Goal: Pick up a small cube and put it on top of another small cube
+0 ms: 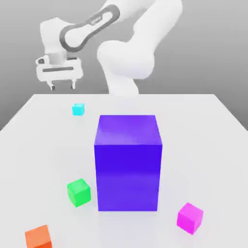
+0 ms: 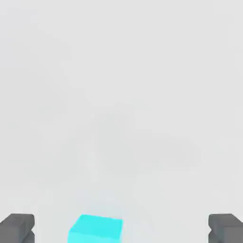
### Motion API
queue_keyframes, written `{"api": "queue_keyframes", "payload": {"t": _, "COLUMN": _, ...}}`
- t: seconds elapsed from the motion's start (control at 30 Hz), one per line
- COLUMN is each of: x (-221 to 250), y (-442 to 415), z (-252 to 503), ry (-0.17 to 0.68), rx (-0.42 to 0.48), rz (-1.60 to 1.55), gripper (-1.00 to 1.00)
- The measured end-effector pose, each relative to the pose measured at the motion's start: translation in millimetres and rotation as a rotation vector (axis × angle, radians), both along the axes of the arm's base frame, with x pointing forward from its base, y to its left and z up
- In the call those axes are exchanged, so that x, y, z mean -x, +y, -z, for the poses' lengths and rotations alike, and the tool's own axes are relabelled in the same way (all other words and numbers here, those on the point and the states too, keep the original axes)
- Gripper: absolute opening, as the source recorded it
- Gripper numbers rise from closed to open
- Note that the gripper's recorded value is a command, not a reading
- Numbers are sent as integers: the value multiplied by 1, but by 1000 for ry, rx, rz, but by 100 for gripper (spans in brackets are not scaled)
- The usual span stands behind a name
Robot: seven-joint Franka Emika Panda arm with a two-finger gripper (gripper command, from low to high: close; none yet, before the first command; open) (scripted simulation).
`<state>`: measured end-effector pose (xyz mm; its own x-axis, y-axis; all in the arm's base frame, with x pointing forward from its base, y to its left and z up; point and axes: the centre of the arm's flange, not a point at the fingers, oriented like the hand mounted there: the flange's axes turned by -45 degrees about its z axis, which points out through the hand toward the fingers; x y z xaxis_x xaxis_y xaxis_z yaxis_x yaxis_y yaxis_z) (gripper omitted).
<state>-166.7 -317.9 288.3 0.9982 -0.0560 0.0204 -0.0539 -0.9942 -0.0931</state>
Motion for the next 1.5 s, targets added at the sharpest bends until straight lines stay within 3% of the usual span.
{"api": "queue_keyframes", "payload": {"t": 0.23, "x": -123, "y": -51, "z": -51, "ry": 19, "rx": 30, "rz": -126, "gripper": 100}}
{"api": "queue_keyframes", "payload": {"t": 0.5, "x": -310, "y": -47, "z": -81, "ry": 18, "rx": 66, "rz": -290, "gripper": 100}}
{"api": "queue_keyframes", "payload": {"t": 0.73, "x": -476, "y": 36, "z": -73, "ry": 5, "rx": 75, "rz": -443, "gripper": 100}}
{"api": "queue_keyframes", "payload": {"t": 0.93, "x": -582, "y": 162, "z": -38, "ry": -3, "rx": 60, "rz": -570, "gripper": 100}}
{"api": "queue_keyframes", "payload": {"t": 1.13, "x": -630, "y": 335, "z": 21, "ry": 7, "rx": 30, "rz": -718, "gripper": 100}}
{"api": "queue_keyframes", "payload": {"t": 1.4, "x": -597, "y": 474, "z": 94, "ry": -11, "rx": 92, "rz": -866, "gripper": 100}}
{"api": "queue_keyframes", "payload": {"t": 1.5, "x": -593, "y": 488, "z": 126, "ry": -18, "rx": 99, "rz": -886, "gripper": 100}}
